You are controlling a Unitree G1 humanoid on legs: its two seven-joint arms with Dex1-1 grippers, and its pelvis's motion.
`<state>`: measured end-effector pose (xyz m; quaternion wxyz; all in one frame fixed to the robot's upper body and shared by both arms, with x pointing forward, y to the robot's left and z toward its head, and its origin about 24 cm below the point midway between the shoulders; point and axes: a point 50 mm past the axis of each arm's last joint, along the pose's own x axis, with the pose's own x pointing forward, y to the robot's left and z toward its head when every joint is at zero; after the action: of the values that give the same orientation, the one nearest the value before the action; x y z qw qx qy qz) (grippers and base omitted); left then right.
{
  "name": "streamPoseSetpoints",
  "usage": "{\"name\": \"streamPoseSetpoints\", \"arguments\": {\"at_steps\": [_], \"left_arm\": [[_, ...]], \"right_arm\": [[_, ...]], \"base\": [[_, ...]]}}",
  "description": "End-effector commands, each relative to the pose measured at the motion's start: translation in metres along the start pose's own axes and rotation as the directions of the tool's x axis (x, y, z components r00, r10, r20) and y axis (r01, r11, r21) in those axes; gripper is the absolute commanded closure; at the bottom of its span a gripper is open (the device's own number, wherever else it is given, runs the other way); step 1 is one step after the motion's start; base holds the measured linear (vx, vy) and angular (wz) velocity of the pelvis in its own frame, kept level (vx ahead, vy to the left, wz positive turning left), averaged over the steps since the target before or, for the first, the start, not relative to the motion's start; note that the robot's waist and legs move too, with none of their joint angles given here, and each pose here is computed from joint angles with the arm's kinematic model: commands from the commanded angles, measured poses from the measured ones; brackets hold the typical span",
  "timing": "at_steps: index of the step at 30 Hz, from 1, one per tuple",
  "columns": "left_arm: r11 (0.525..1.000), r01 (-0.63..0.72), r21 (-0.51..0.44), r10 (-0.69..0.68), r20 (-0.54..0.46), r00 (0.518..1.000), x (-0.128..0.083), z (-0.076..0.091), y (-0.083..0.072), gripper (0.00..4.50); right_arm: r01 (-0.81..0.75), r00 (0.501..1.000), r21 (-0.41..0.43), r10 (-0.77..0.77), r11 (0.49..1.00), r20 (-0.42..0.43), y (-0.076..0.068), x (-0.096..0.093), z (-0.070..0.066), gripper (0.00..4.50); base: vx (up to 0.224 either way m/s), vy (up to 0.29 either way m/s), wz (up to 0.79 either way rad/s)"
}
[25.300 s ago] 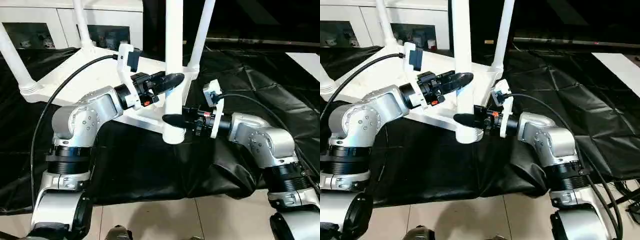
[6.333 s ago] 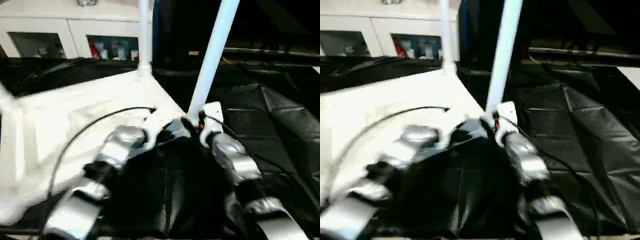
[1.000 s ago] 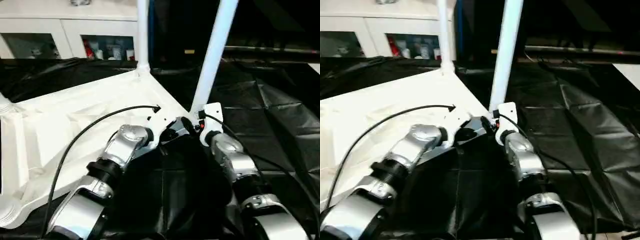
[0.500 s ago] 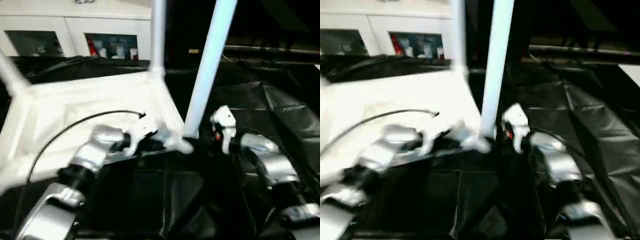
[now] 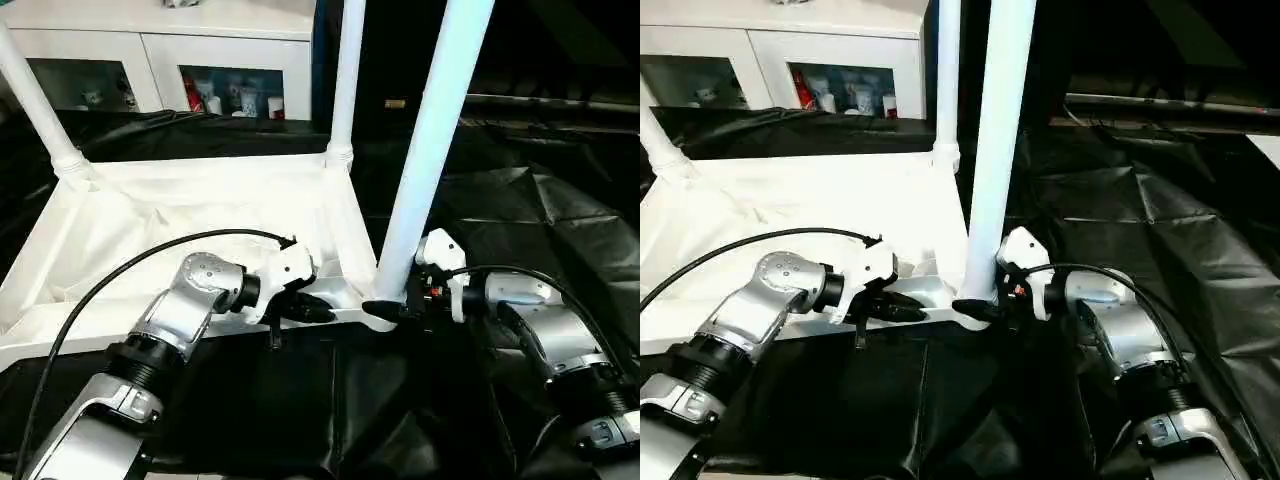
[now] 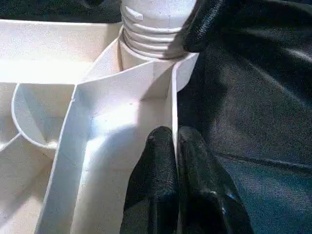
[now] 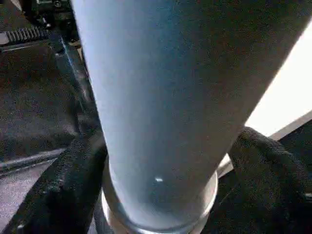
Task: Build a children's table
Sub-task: Rotate leg to tighten
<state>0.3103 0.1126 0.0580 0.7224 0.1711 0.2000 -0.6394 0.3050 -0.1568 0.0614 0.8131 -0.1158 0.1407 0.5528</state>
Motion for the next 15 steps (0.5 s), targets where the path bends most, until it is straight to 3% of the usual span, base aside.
{"name": "streamPoseSetpoints", "arguments": {"at_steps": [1, 7, 14, 15], "left_arm": [[0.998, 0.032, 0.045, -0.035, 0.072, 0.997, 0.0011, 0.0144, -0.0014, 4.50], [0.999, 0.028, 0.044, -0.031, 0.071, 0.997, 0.0005, 0.0142, -0.0010, 4.50], [0.999, 0.023, 0.041, -0.026, 0.066, 0.998, 0.0000, 0.0125, -0.0008, 4.50], [1.000, -0.010, 0.025, 0.008, 0.066, 0.998, 0.0004, 0.0118, 0.0020, 4.50]], "right_arm": [[-0.006, 1.000, -0.008, 0.006, 1.000, -0.013, 0.0004, -0.0021, 0.0003, 1.12], [-0.012, 1.000, -0.001, 0.012, 1.000, -0.015, 0.0007, -0.0009, -0.0003, 1.69], [-0.016, 1.000, 0.006, 0.016, 1.000, -0.027, 0.0019, 0.0007, -0.0035, 1.81], [0.016, 1.000, 0.038, -0.015, 0.999, -0.021, 0.0005, 0.0021, -0.0067, 1.81]], "base": [[0.000, 0.000, 0.00], [0.000, 0.000, 0.00], [0.000, 0.000, 0.00], [0.000, 0.000, 0.00]]}}
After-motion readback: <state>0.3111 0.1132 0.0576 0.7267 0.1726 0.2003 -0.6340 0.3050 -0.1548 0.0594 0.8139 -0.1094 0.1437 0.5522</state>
